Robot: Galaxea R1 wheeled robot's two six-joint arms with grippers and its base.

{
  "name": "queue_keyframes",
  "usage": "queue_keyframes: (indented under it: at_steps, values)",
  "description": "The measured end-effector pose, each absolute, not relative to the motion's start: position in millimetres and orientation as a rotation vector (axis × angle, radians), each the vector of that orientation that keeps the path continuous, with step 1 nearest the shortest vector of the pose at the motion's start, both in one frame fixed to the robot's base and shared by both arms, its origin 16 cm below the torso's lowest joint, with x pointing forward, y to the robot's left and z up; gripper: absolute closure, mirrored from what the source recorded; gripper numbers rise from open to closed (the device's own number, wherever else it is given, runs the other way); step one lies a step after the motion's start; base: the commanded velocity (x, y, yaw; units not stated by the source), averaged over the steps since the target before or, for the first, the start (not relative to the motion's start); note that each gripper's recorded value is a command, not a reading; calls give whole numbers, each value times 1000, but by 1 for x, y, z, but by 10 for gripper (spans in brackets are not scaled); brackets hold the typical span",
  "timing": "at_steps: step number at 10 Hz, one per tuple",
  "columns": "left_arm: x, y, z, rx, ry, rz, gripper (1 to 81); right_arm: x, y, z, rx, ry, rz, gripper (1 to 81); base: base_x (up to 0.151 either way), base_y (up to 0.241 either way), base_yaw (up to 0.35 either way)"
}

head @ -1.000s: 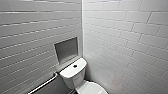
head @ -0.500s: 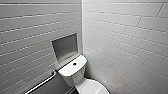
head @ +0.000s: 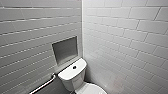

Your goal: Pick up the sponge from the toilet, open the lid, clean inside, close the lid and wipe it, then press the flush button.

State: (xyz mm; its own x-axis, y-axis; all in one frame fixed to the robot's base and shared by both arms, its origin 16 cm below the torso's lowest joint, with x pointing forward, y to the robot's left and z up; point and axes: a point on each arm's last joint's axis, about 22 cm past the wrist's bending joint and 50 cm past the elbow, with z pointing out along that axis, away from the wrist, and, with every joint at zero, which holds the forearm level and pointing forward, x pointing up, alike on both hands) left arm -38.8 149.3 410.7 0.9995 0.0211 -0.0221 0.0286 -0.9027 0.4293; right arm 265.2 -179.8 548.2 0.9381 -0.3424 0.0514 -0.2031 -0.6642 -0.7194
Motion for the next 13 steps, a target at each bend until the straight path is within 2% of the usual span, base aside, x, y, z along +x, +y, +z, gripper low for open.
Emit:
queue_keyframes:
  at_steps: [9,13]
  values:
    - [-58,156,373,2711,80,-228,10,336,-138,457,-2274,575,-94,10,0,0,0]
    - [-31,154,345,2721,72,-189,10,373,-151,420,-2294,674,-105,10,0,0,0]
